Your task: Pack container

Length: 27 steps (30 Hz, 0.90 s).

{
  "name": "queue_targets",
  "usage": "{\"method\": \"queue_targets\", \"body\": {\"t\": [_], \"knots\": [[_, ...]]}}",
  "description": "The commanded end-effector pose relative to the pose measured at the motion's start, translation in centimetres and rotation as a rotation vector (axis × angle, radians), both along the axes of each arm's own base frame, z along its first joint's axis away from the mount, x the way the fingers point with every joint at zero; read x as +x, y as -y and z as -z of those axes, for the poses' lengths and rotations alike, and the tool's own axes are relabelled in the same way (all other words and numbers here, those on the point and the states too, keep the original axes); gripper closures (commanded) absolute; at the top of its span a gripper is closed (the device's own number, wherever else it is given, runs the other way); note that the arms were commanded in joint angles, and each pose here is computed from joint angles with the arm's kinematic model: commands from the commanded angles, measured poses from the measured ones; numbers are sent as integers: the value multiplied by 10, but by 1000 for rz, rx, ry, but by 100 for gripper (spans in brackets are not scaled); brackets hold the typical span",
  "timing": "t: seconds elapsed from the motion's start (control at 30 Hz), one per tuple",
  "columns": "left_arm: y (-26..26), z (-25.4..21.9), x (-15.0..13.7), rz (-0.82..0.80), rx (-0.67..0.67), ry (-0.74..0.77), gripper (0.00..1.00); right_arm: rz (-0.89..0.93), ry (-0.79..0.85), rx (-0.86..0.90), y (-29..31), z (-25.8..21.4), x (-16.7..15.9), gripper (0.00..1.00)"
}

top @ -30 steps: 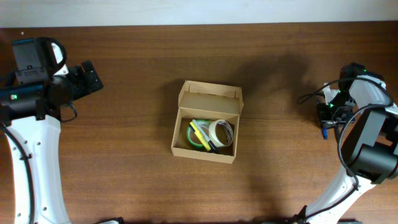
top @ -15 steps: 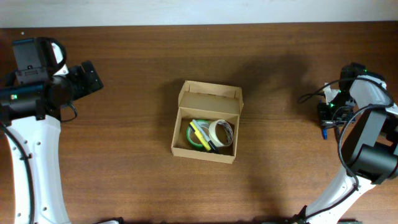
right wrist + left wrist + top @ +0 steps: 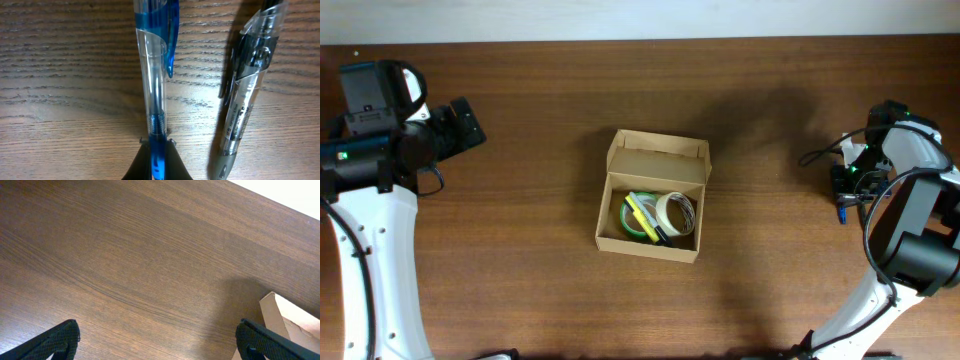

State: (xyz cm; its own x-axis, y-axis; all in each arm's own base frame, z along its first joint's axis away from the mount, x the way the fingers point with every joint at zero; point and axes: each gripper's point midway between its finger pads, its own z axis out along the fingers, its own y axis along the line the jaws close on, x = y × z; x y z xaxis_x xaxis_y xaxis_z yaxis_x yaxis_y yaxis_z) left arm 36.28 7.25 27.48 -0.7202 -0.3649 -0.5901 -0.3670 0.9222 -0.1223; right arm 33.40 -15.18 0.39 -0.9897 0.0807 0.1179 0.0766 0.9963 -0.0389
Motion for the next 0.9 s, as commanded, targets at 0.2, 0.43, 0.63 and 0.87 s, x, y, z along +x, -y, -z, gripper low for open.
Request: {"method": "queue_targets", "body": {"t": [0.2,0.43,0.63,0.87], "knots": [[-3,-1,0,4,17,2,1,28,3,35,-6,16,-2,96],[-3,-2,0,4,18,6,1,60,16,27,-5,2,4,96],[-3,-2,1,4,18,6,1,50,132,-17,5,-73,36,96],[-3,-2,1,5,18,9,1,4,328,-52,-15,-188,73,96]]}}
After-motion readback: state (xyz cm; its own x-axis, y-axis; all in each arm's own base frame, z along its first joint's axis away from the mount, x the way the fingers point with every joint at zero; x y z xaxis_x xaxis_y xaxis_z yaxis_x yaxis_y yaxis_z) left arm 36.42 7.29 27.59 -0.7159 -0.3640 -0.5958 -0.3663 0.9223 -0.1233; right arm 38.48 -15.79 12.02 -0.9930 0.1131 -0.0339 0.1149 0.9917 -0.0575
